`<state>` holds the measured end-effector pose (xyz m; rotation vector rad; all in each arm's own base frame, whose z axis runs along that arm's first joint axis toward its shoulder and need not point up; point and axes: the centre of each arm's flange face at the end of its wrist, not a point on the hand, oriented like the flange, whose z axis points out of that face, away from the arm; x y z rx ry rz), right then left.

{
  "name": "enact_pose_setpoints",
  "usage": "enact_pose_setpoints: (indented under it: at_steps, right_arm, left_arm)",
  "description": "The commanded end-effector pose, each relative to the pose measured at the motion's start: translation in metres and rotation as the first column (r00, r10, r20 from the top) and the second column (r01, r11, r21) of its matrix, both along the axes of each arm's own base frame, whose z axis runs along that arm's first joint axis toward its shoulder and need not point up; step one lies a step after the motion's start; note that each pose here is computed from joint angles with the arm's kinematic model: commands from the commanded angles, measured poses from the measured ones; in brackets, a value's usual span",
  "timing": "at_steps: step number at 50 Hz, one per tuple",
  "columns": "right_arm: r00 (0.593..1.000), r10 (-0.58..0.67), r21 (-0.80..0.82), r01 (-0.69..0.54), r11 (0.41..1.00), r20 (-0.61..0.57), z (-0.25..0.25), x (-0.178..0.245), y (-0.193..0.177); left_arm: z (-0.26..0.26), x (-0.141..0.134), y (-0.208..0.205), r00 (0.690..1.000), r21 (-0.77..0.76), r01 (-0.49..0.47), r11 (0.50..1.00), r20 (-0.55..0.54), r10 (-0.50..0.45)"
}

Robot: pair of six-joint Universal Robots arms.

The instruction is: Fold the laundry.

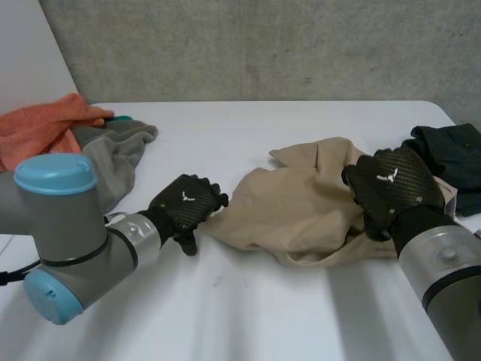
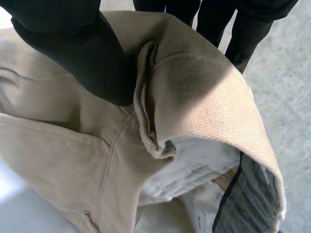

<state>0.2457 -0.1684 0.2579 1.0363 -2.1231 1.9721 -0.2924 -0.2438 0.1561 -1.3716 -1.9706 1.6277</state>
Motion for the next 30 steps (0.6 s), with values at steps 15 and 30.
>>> enact_pose_setpoints:
  at_steps: [15, 30]
  right_arm:
    - [0.986, 0.067, -0.178, -0.04, 0.983, 0.152, 0.086, 0.003, 0.004]
    - [0.956, 0.102, -0.538, 0.066, 0.841, 0.277, 0.236, -0.017, 0.007]
  left_arm:
    - [0.049, -0.033, -0.039, 0.95, -0.166, -0.244, 0.956, -0.238, 0.201]
    - [0.313, 0.017, 0.047, 0.735, -0.558, -0.405, 0.725, -0.67, -0.105]
